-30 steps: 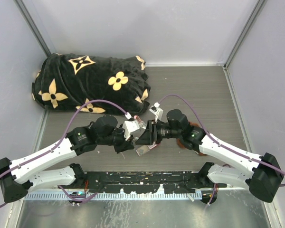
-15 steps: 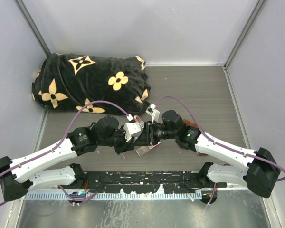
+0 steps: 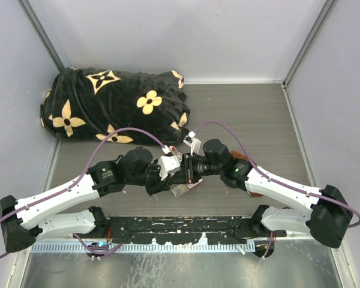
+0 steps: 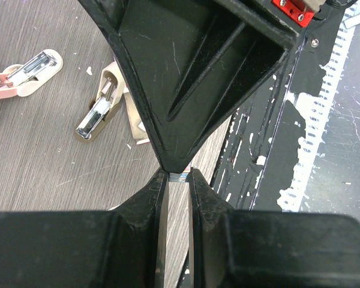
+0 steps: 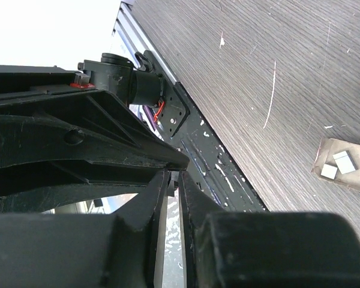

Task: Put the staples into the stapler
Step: Pick up the staple from the center of the board.

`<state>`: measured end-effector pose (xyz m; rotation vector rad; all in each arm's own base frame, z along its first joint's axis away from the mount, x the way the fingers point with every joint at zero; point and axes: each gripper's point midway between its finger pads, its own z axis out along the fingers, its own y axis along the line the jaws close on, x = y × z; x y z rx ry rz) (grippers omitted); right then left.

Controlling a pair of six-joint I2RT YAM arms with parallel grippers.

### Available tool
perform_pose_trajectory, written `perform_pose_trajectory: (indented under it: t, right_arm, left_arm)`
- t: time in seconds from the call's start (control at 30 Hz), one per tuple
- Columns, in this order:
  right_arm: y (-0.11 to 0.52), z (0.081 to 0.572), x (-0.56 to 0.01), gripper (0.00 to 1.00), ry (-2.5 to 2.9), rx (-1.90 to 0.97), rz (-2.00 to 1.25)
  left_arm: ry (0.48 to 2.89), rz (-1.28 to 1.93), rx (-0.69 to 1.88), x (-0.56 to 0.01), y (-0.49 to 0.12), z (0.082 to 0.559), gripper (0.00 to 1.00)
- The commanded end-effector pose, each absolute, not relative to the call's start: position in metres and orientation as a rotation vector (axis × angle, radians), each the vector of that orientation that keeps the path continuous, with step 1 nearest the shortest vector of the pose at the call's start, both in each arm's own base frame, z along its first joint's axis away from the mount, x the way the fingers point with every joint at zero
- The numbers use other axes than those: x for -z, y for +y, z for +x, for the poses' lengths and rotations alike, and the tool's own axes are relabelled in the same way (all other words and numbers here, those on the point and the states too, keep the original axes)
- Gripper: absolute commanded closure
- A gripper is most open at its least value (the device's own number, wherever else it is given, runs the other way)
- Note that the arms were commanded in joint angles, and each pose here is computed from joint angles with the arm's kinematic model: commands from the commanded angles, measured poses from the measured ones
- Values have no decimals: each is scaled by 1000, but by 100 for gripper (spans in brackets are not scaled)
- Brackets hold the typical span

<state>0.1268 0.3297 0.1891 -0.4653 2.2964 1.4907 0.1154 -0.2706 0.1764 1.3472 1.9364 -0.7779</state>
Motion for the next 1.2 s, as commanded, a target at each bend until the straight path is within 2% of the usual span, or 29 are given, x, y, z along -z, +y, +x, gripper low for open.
perform_pose_trajectory:
  t: [0.0, 0.1, 0.23, 0.37, 0.47, 0.6, 0.73, 0.83, 0.97, 1.03, 1.17]
  right_arm:
    - [340, 130, -215, 85, 2213, -1535, -487]
    - [339, 131, -214, 87, 2219, -1525, -470]
    - [338, 135, -214, 90, 2221, -1512, -439]
    - [337, 138, -213, 92, 2220, -1496, -406]
    - [335, 143, -211, 94, 2218, -1473, -370]
    - [334, 148, -210, 97, 2209, -1455, -329]
    - [330, 154, -209, 99, 2195, -1427, -281]
    - [324, 161, -206, 99, 2185, -1394, -239]
    - [313, 175, -197, 99, 2183, -1322, -180]
    - [308, 183, -191, 99, 2183, -1282, -148]
    - [297, 199, -186, 100, 2167, -1209, -90]
  left_arm:
    - [1898, 1327, 759, -191, -275, 122, 100]
    - [1902, 1321, 752, -191, -275, 123, 100]
    - [1903, 1313, 746, -192, -274, 124, 87]
    - [1904, 1302, 736, -192, -272, 125, 57]
    - [1900, 1297, 733, -194, -271, 125, 39]
    - [1885, 1263, 741, -201, -269, 126, 36]
    - [1901, 1150, 732, -215, -263, 132, 24]
    - [1947, 906, 699, -226, -250, 156, 14]
    - [2057, 569, 812, -210, -242, 190, 13]
    - [2038, 428, 926, -208, -247, 209, 13]
    - [2036, 361, 1015, -196, -265, 227, 13]
